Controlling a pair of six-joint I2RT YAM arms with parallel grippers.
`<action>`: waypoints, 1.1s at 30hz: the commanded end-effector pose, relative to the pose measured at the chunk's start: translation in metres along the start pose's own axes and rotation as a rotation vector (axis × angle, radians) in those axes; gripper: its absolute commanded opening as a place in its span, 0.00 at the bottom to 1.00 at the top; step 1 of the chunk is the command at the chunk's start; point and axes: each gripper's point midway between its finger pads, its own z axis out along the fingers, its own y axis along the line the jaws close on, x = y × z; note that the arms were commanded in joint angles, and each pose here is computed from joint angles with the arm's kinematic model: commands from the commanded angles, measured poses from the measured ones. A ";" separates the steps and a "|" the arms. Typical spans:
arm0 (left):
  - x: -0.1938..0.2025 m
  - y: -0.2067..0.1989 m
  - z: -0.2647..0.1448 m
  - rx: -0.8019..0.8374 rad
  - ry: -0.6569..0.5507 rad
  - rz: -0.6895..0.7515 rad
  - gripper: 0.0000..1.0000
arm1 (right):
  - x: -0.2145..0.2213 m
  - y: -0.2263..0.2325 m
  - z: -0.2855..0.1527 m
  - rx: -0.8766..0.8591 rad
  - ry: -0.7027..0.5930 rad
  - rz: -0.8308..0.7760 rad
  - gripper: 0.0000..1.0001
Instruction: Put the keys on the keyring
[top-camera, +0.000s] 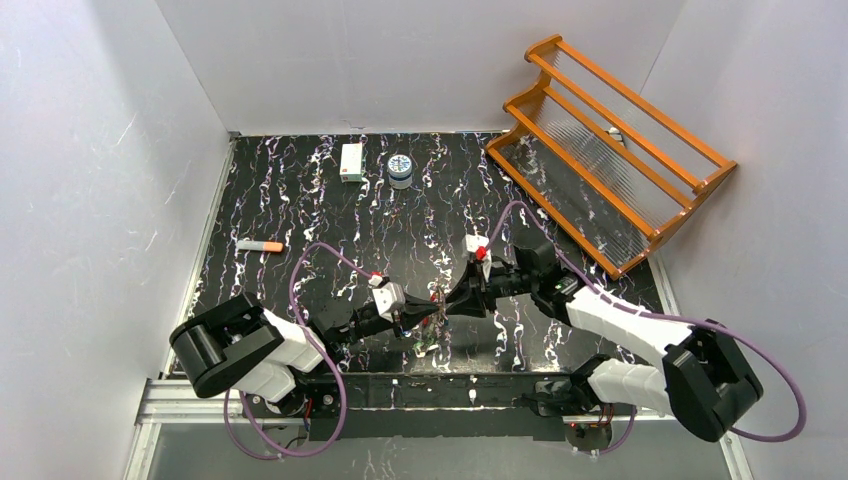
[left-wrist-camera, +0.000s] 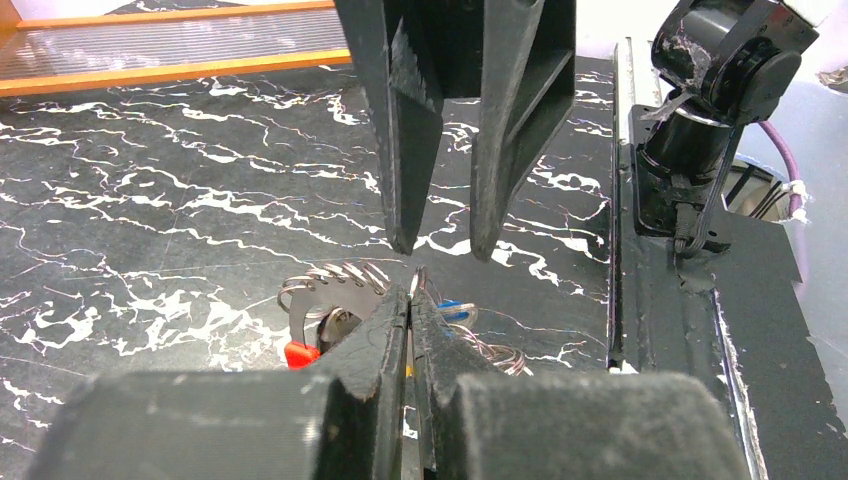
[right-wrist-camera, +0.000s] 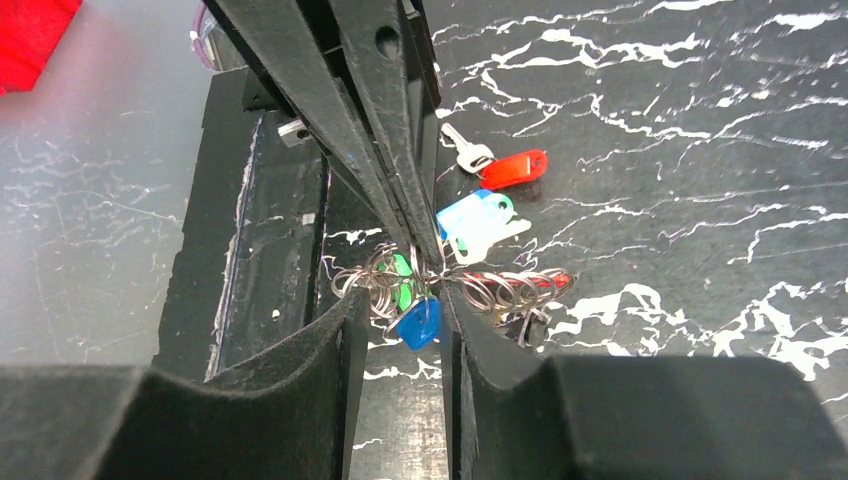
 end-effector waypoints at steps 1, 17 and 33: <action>-0.058 -0.003 0.004 0.017 -0.215 0.084 0.00 | -0.019 0.005 -0.002 -0.007 -0.077 -0.121 0.40; -0.061 -0.004 0.003 0.020 -0.224 0.084 0.00 | -0.015 0.004 0.013 -0.054 -0.062 -0.124 0.34; -0.060 -0.007 -0.002 0.034 -0.214 0.137 0.23 | -0.004 -0.009 0.009 0.024 0.054 -0.107 0.01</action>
